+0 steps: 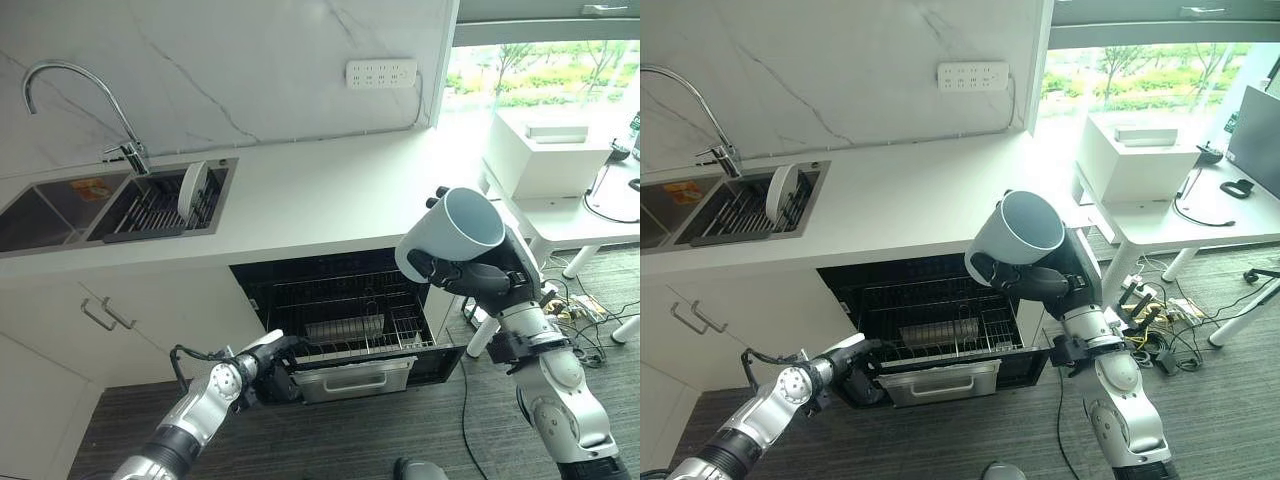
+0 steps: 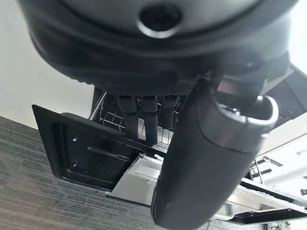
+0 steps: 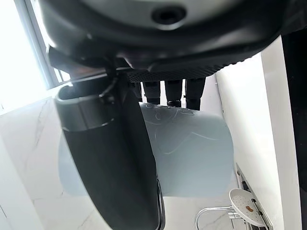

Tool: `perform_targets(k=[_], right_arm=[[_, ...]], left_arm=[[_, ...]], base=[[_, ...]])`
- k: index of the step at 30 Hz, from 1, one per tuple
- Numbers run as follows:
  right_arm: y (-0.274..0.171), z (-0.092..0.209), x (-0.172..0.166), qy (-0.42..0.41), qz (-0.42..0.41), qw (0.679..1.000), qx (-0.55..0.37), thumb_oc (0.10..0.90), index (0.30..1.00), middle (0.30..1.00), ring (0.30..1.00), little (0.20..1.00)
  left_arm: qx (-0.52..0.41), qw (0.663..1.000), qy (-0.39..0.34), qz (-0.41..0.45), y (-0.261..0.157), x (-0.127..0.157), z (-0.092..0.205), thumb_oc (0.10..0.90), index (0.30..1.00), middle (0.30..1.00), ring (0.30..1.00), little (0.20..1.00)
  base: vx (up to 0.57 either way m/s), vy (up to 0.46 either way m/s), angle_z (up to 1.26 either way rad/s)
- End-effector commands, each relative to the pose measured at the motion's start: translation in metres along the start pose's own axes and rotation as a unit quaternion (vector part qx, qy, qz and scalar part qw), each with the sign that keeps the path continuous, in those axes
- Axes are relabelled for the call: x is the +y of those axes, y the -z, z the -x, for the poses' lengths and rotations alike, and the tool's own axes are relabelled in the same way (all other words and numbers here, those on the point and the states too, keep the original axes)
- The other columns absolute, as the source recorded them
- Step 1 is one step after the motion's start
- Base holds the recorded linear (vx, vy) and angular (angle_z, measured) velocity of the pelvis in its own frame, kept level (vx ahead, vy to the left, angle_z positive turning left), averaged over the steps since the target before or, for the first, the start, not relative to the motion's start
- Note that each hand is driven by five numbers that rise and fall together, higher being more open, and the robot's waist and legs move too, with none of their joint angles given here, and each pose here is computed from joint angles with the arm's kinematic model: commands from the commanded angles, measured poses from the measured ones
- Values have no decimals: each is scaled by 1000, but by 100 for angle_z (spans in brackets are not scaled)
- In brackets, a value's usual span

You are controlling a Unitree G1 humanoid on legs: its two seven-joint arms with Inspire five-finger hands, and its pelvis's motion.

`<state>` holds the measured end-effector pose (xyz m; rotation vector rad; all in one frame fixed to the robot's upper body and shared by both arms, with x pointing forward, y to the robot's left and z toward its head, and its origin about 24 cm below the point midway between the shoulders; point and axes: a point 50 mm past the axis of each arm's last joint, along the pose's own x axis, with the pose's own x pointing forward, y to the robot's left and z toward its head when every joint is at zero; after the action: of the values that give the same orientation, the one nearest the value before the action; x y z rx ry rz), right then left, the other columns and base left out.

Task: Place the dishes in the dishwasher.

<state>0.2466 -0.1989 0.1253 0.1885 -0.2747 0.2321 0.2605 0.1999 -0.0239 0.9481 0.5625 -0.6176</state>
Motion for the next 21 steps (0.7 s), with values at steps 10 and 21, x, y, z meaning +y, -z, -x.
perform_targets(k=[10, 21], right_arm=[[-67, -28, 22, -74, 41, 984, -159, 400, 300, 300, 300, 300], [-69, -33, 25, -77, 53, 984, -153, 400, 300, 300, 300, 300]], left_arm=[[178, 930, 269, -178, 35, -41, 16, 800, 900, 900, 900, 900], [227, 854, 434, -176, 20, -40, 44, 800, 900, 900, 900, 900]], base=[[-17, 12, -2], [-3, 1, 1]])
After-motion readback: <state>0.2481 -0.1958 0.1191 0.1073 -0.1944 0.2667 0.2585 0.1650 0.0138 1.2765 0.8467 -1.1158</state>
